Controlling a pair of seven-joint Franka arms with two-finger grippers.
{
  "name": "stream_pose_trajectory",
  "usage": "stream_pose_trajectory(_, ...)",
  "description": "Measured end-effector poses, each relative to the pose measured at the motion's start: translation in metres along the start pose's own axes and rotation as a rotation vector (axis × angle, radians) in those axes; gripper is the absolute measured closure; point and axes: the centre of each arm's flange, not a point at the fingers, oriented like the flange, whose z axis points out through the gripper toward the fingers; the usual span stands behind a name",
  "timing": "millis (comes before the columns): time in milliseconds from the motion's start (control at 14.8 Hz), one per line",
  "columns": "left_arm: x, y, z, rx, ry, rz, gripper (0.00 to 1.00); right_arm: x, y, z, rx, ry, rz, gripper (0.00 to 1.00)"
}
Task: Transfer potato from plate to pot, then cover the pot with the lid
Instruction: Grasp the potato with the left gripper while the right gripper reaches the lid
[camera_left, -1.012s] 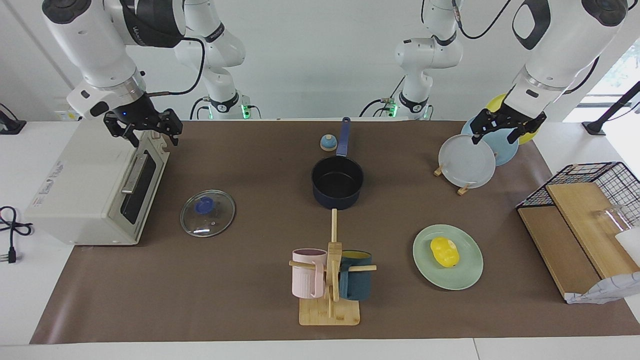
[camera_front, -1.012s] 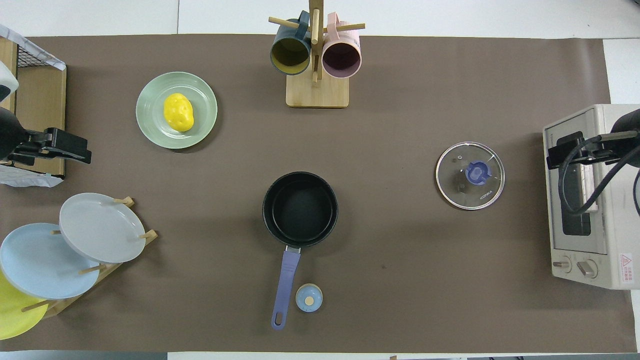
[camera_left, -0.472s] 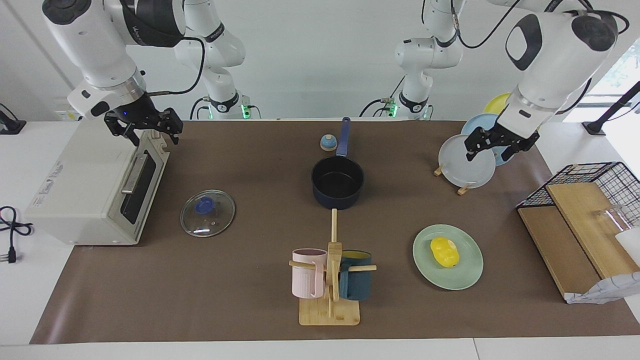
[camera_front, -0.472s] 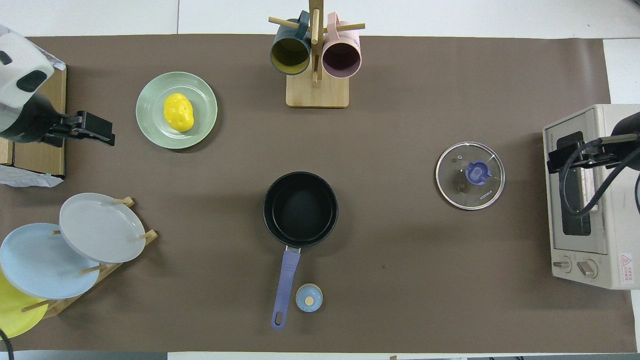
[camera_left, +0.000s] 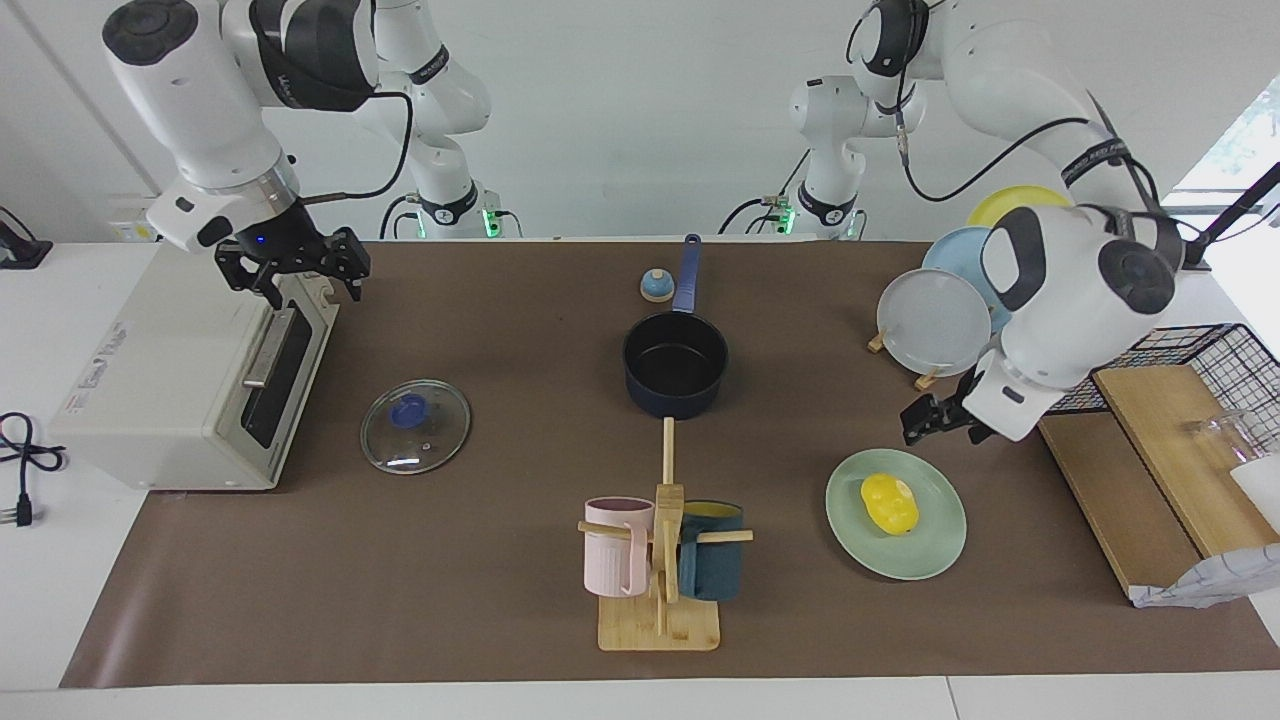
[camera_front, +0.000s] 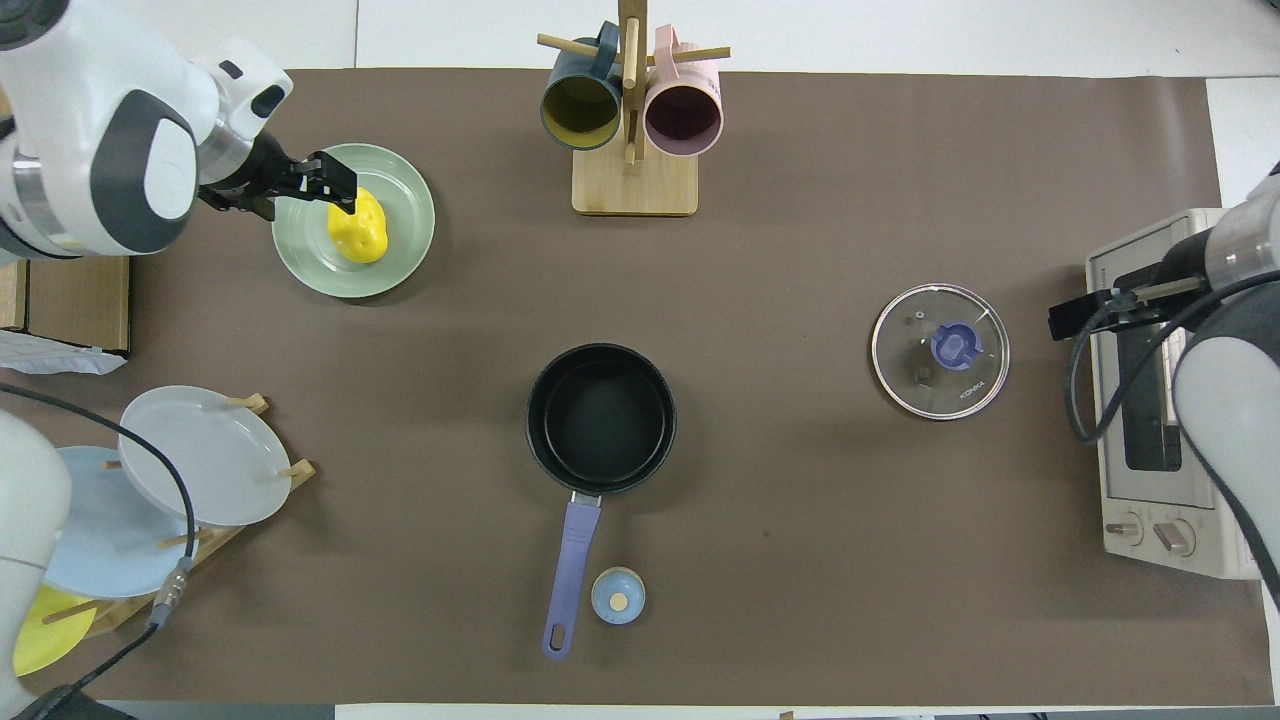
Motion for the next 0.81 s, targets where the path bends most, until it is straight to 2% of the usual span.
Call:
stream_pose_trajectory(135,0.008,0.006,0.027,0.001,0.003,-0.040,0.00,0.005,-0.008,0.052,0.017,0.005,-0.007,0.00)
stream_pose_trajectory(405,0.012,0.006,0.033,0.035,0.027,-0.097,0.00,0.005,-0.019,0.133,0.020,-0.002,-0.059,0.00)
stream_pose_trajectory(607,0.013,0.007,0.041,0.055,0.065,-0.172,0.00,0.006,-0.023,0.151,0.016,0.023,-0.076,0.00)
stream_pose_trajectory(810,0.009,0.008,0.061,0.057,0.076,-0.207,0.00,0.006,-0.026,0.155,0.012,0.050,-0.082,0.00)
